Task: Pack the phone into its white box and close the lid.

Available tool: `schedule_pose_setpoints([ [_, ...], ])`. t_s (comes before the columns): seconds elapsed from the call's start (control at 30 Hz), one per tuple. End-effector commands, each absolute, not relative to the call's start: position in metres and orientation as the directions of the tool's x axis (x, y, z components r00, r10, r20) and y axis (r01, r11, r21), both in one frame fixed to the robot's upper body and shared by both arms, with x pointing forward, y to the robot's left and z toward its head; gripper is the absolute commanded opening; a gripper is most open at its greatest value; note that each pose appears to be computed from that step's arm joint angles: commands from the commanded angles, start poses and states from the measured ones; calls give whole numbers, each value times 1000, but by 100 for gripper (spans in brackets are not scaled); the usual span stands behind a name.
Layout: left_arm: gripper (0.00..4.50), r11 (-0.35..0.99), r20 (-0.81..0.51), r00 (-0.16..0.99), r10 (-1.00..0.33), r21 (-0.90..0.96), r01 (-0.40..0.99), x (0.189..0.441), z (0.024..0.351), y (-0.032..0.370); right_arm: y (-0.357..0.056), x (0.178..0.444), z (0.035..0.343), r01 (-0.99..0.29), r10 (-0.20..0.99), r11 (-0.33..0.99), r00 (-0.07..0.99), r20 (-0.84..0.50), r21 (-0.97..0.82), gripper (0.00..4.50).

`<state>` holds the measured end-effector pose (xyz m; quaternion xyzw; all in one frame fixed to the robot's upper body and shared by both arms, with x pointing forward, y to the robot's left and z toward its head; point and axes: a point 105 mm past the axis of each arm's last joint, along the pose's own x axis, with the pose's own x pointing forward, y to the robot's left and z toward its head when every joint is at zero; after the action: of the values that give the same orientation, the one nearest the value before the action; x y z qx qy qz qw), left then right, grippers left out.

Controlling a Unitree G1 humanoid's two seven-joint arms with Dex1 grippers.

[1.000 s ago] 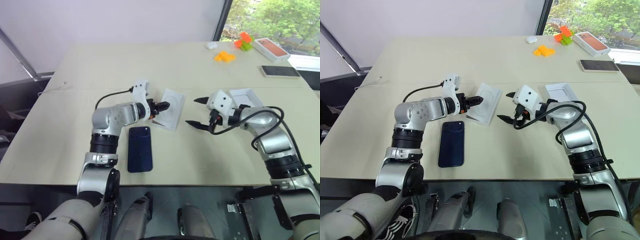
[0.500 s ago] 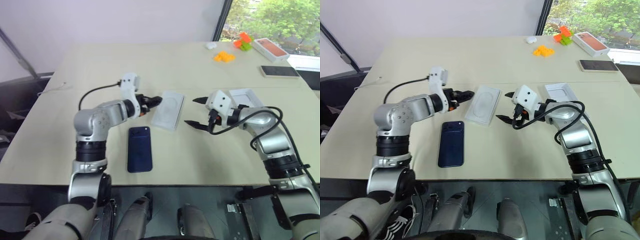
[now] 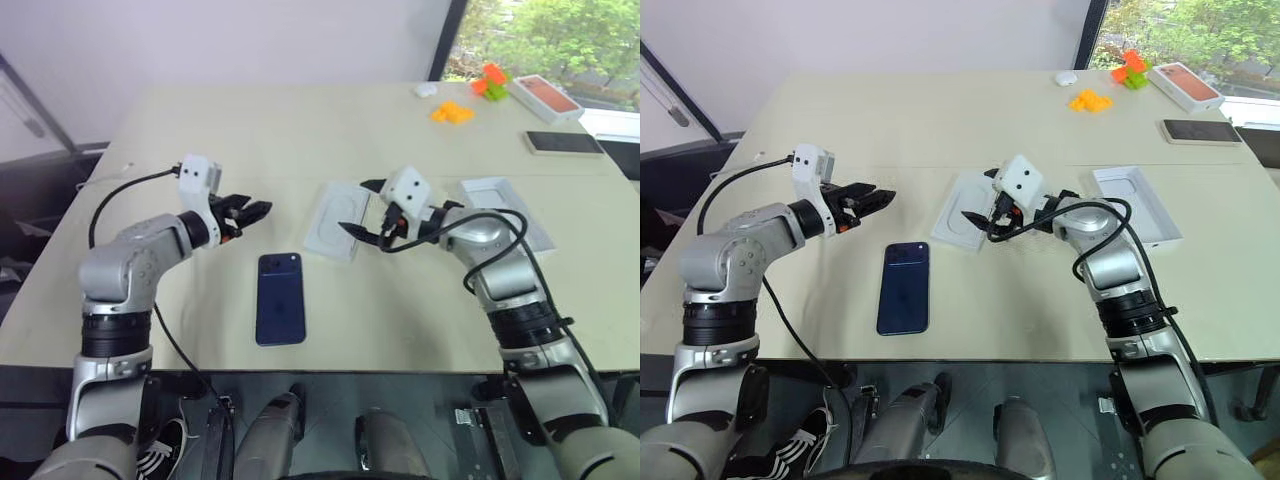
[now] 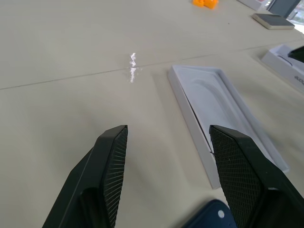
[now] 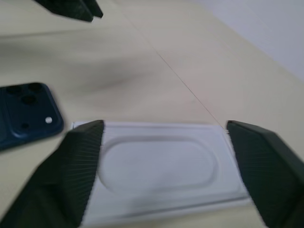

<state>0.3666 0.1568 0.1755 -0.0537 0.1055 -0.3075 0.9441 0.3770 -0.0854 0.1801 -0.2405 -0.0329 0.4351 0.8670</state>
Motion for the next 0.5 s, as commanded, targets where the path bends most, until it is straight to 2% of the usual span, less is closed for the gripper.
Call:
schedule_pose_setpoints([
  [0.03, 294, 788, -129, 777, -616, -112, 605, 362, 185, 150, -74, 386, 192, -706, 757, 523, 642, -120, -478, 229],
  [0.17, 294, 794, -137, 782, -608, -106, 599, 363, 180, 146, -55, 396, 171, -677, 706, 521, 684, -183, -520, 20],
  [0.2, 294, 794, -136, 782, -608, -104, 599, 364, 180, 145, -50, 397, 166, -680, 700, 514, 685, -203, -523, 4],
  [0.33, 294, 794, -122, 785, -608, -106, 599, 364, 182, 142, -32, 394, 140, -681, 665, 433, 683, -301, -590, 4],
  [0.5, 294, 800, -116, 793, -599, -126, 586, 365, 185, 142, -35, 398, 127, -659, 606, 371, 706, -367, -654, 4],
])
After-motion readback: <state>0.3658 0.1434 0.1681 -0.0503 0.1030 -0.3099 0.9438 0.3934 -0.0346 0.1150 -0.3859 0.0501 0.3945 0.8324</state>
